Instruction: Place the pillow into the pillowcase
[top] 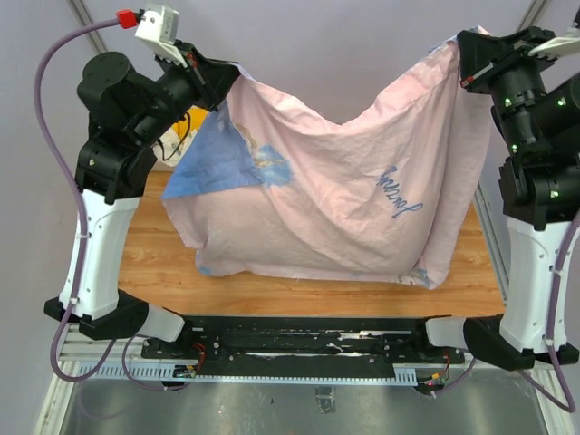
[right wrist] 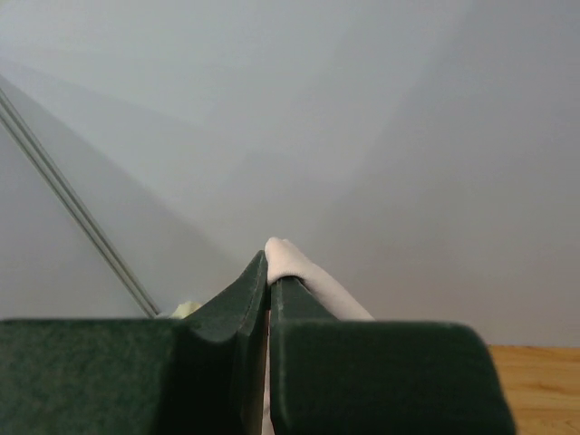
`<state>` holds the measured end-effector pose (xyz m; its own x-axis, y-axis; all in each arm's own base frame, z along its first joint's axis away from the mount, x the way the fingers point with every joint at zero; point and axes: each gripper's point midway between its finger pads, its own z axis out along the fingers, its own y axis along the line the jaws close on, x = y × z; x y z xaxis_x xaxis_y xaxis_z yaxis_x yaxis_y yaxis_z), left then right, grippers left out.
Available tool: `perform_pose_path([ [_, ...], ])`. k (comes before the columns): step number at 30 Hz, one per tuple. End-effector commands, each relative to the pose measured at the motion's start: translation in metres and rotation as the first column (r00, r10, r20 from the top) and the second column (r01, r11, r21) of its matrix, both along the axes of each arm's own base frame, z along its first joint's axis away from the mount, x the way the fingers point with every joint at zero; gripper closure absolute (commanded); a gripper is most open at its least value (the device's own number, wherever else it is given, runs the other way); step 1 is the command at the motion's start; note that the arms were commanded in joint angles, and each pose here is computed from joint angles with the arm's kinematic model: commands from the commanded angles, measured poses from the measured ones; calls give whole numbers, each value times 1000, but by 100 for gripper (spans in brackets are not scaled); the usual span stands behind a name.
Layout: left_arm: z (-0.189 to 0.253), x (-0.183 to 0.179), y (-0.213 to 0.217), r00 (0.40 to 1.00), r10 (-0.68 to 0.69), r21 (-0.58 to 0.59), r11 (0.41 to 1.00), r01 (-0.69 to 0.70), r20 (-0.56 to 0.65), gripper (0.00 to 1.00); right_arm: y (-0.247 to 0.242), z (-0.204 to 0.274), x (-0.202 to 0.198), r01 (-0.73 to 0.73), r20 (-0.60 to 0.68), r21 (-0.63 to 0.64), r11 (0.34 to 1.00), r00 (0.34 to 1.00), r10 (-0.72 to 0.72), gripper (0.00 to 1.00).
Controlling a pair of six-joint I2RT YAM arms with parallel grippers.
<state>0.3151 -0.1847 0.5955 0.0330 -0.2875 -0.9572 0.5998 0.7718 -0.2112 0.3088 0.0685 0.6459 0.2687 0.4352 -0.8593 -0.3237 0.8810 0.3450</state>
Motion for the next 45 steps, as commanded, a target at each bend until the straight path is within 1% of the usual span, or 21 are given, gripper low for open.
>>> perform_pose_path([
  [1,-3,35,2,998,46,-5,999,-46,31,100,-11,-9,39,68,-7,-13,998,998,-68,99],
  [7,-13,73,-2,1000,28,-28,999,-28,9,100,-18,-22,80,91,-42,-22,996,995,-91,99],
  [11,-8,106,-7,1000,-9,-66,998,10,14,100,-28,-26,108,97,-51,-1,995,994,-97,99],
  [13,2,115,-9,999,-30,-79,996,33,36,100,-29,-18,111,78,-32,11,997,996,-77,99],
  [15,16,116,-8,996,-52,-103,993,59,73,100,-28,-9,110,68,-9,13,998,998,-68,99],
  [17,28,107,-9,989,-93,-123,987,107,114,100,-26,0,103,53,20,7,999,998,-54,99],
  [20,23,92,-11,985,-135,-119,982,148,110,100,-23,-1,92,29,31,-4,1000,999,-28,99],
  [24,-12,66,-8,986,-160,-97,982,164,45,100,-12,-21,68,-34,29,-2,999,999,34,99],
  [26,-35,50,-7,984,-177,-101,979,177,6,100,-7,-47,61,-65,-12,5,998,998,65,99],
  [28,-59,31,-10,974,-223,-109,970,218,-34,99,-3,-86,58,-92,-81,33,995,992,95,99],
  [30,-90,17,-10,964,-249,-119,964,238,-91,99,2,-137,55,-115,-183,61,991,975,124,99],
  [31,-108,13,-10,959,-253,-125,963,238,-129,99,2,-156,45,-114,-223,69,991,966,127,99],
  [35,-176,-9,-6,928,-257,-142,964,226,-269,99,-6,-242,18,-59,-370,63,996,926,79,99],
  [38,-208,-25,-3,909,-256,-156,964,215,-329,99,-8,-275,-5,-46,-445,42,998,893,60,100],
  [42,-244,-43,-2,871,-268,-154,962,223,-411,97,-13,-303,-28,-16,-514,27,1000,857,28,99],
  [45,-266,-49,-1,850,-268,-133,964,232,-454,95,-21,-306,-37,37,-512,23,999,858,-20,99],
])
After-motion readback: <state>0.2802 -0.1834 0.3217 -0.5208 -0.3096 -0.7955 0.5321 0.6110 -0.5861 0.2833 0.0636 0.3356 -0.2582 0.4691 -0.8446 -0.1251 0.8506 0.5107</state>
